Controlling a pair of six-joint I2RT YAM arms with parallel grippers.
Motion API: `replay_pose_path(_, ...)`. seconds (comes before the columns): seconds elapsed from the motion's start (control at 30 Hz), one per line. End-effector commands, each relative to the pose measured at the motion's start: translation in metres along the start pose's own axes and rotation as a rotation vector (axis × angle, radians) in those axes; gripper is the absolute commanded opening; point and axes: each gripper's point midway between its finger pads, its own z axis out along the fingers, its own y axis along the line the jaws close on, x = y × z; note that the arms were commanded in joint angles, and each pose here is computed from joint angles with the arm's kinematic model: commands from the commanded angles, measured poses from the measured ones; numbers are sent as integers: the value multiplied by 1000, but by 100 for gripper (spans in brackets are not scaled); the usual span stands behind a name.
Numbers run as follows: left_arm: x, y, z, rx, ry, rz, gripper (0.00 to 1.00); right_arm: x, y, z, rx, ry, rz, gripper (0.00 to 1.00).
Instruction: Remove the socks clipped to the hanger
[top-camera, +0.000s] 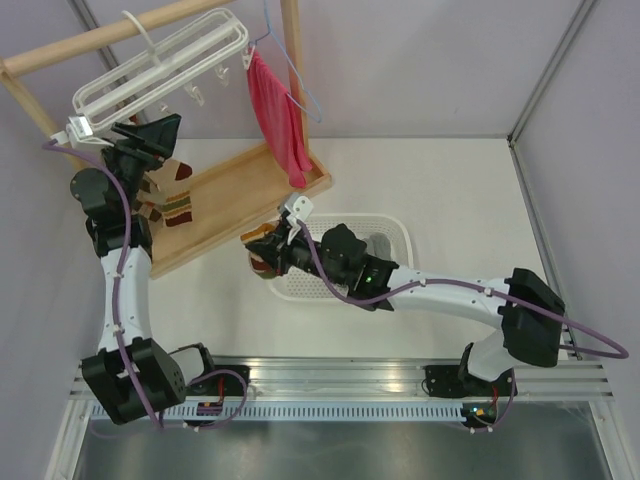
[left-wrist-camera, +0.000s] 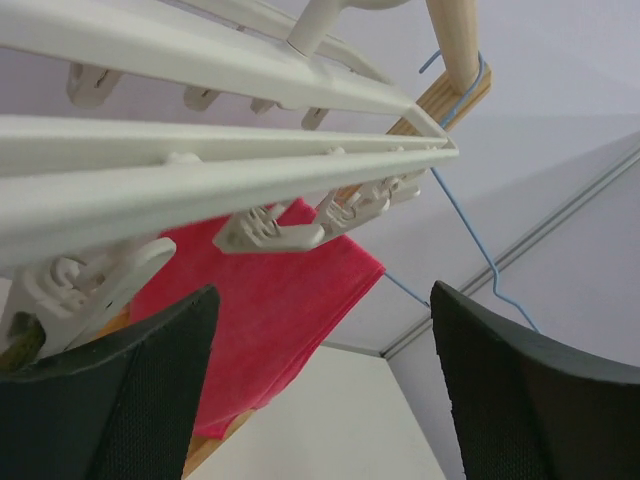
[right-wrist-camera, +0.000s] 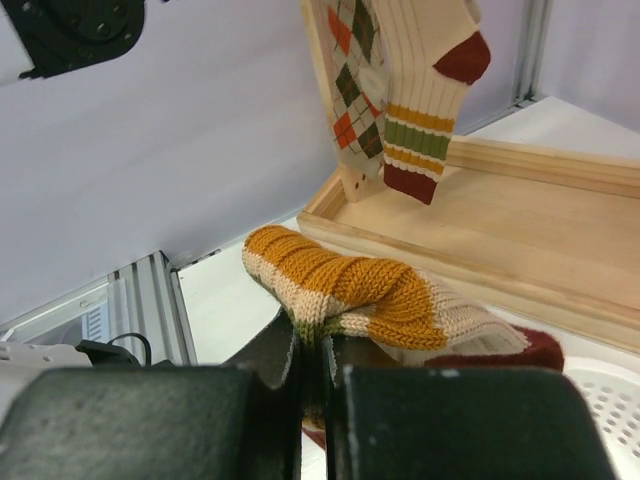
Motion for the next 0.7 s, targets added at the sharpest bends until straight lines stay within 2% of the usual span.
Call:
replay_pose_path(0.0,-1,-14,-19,-3,-10,92,91,-30,-5,-19,52,-55,-22,1)
replay_pose_path(0.17,30,9,-55,-136,38,135,92,-21,-30,-44,185,3,-49,1)
replay_pose_path(0.23,31,7,-72,-171,25,202,92,-14,-40,-60,240,38,-65,1)
replay_pose_path(0.27,45,15,-82,-209,65,202,92,-13,-48,-66,272,47,-81,1)
replay_pose_path(0.33,45,6,-98,-215,52,314,97,-10,-71,-86,365,71,-91,1)
replay_pose_path(0.4,64,7,-108,-238,122,352,97,-6,-89,-104,418,88,-70,1)
replay_pose_path(0.53,72,3,-119,-281,176,502,98,-8,-141,-136,536,84,-8,1)
replay_pose_path(0.57,75,-8,-118,-256,187,525,98,-8,-146,-140,547,85,-4,1)
replay_pose_path(0.63,74,3,-126,-324,207,597,98,-5,-155,-148,575,105,-4,1)
replay_pose_path(0.67,86,-6,-127,-291,240,609,98,-2,-162,-151,594,113,-3,1)
